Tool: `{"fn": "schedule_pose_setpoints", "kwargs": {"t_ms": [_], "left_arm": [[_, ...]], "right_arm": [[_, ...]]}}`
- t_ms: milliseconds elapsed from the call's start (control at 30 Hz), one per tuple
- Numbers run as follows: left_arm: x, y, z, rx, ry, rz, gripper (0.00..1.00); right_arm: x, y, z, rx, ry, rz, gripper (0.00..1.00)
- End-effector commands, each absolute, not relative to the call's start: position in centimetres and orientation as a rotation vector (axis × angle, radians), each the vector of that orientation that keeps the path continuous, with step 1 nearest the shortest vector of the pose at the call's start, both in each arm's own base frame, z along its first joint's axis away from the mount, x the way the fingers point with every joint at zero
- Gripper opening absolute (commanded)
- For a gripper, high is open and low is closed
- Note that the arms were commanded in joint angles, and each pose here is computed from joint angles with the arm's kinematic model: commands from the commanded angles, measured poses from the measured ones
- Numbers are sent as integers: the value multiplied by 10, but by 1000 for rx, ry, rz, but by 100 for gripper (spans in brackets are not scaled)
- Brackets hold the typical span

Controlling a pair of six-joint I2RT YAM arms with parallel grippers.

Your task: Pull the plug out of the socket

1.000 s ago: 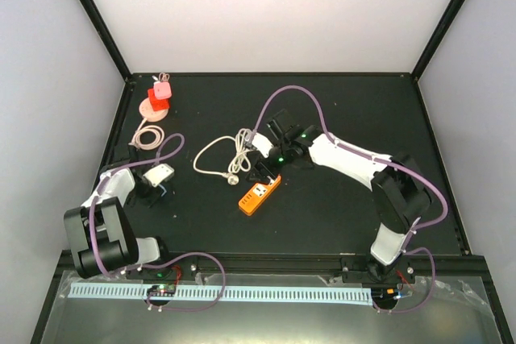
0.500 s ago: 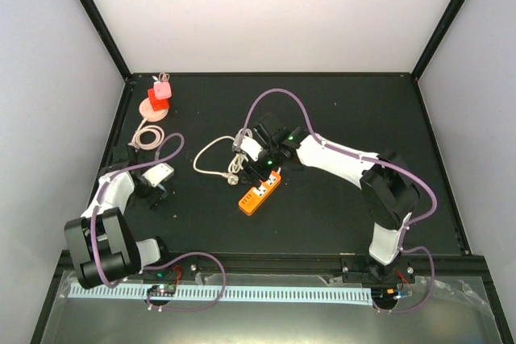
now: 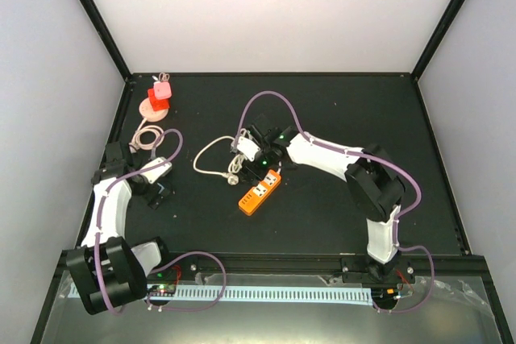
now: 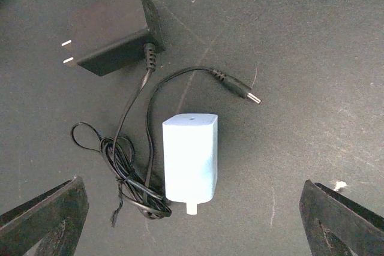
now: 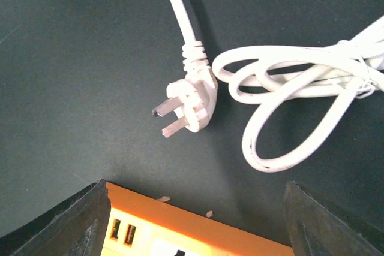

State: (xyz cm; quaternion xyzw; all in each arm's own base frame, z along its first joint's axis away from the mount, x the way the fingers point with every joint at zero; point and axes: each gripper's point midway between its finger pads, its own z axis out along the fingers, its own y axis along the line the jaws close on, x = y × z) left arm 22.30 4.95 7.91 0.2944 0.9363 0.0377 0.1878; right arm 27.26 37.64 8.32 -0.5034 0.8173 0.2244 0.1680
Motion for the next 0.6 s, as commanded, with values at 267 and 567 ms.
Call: {"fn": "schedule_pose_setpoints", "kwargs": {"t_ms": [267,567], "left_arm": [[227,39,111,870,2562,51,99],[222,21,126,913,2474,-19,99]], "right_arm": [[322,350,71,-1307,2390,495,79],[353,329,50,-1236,2432,401,76]]}}
